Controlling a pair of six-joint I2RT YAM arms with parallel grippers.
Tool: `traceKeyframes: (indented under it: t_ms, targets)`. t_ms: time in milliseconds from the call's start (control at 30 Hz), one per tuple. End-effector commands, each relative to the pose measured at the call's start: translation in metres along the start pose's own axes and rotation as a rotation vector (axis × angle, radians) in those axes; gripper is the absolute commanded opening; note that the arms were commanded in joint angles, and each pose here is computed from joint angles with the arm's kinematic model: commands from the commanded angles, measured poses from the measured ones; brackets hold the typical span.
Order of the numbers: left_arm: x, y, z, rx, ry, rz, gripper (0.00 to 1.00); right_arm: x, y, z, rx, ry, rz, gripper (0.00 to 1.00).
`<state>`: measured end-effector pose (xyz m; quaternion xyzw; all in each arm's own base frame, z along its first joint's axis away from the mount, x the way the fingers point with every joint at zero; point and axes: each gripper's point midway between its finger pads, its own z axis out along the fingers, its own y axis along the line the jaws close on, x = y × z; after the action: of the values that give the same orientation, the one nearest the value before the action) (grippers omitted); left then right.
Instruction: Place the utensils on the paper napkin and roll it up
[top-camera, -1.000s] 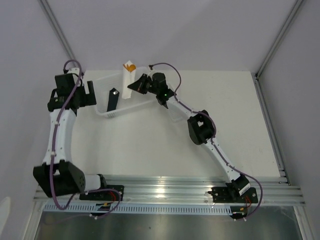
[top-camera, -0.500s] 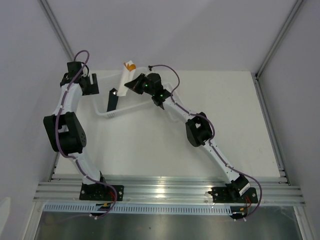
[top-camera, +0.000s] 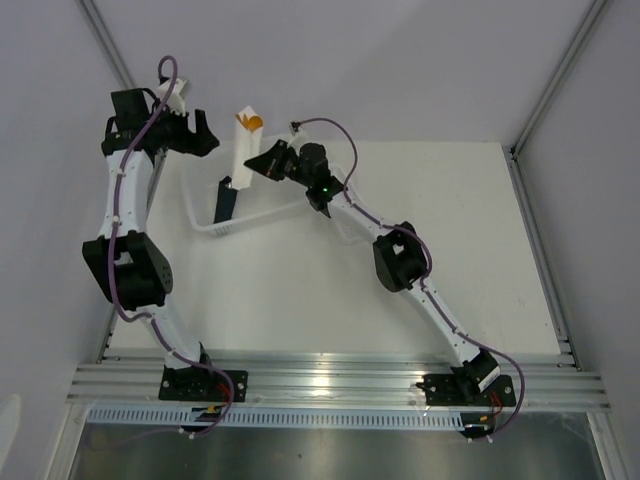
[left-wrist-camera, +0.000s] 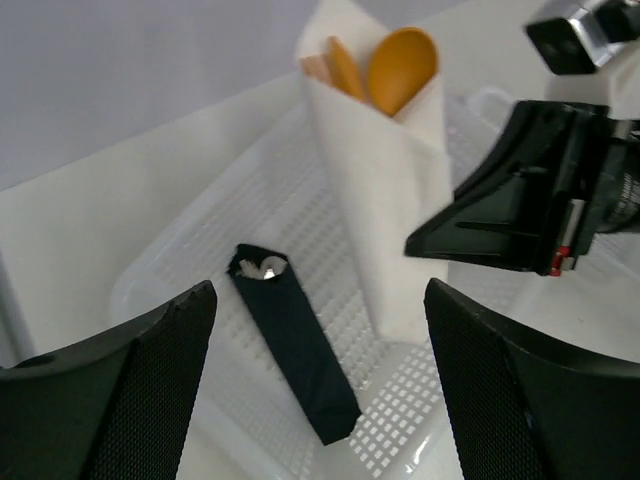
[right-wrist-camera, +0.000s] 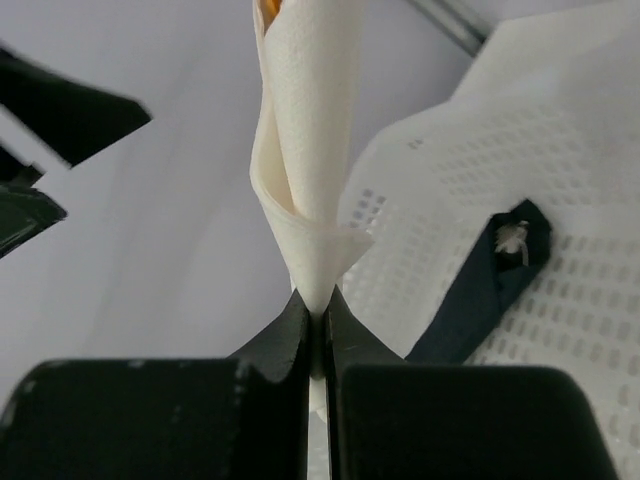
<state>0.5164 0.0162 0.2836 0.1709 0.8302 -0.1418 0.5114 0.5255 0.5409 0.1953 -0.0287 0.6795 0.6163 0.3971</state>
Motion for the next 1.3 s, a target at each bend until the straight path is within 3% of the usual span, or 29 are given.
traceKeyframes:
  t_ms: [0,133,333,500,733,967,1267]
  targets:
    - [-0.022,-0.063,-0.015,0.315,-0.083,0.077,0.88,-0.048,0.128,-0.027,-0.351,-0.005,-0.268,0.0]
    - [-0.037,-0.103,-0.029,0.493,-0.145,0.085,0.88,-0.051,0.154,-0.045,-0.469,0.037,-0.337,0.0]
    - [-0.048,-0.105,-0.032,0.478,-0.165,0.06,0.87,-0.057,0.164,-0.062,-0.517,0.044,-0.38,0.0]
    - [-0.056,-0.13,-0.038,0.579,-0.191,0.076,0.86,-0.057,0.168,-0.067,-0.548,0.048,-0.381,0.0]
    - [-0.071,-0.15,-0.043,0.665,-0.236,0.064,0.71,-0.062,0.18,-0.071,-0.583,0.033,-0.401,0.0]
    - [-0.079,-0.157,-0.035,0.699,-0.247,0.041,0.67,-0.063,0.185,-0.072,-0.6,0.028,-0.41,0.0]
    - [-0.077,-0.161,-0.026,0.72,-0.236,0.011,0.44,-0.062,0.185,-0.072,-0.601,0.034,-0.411,0.0]
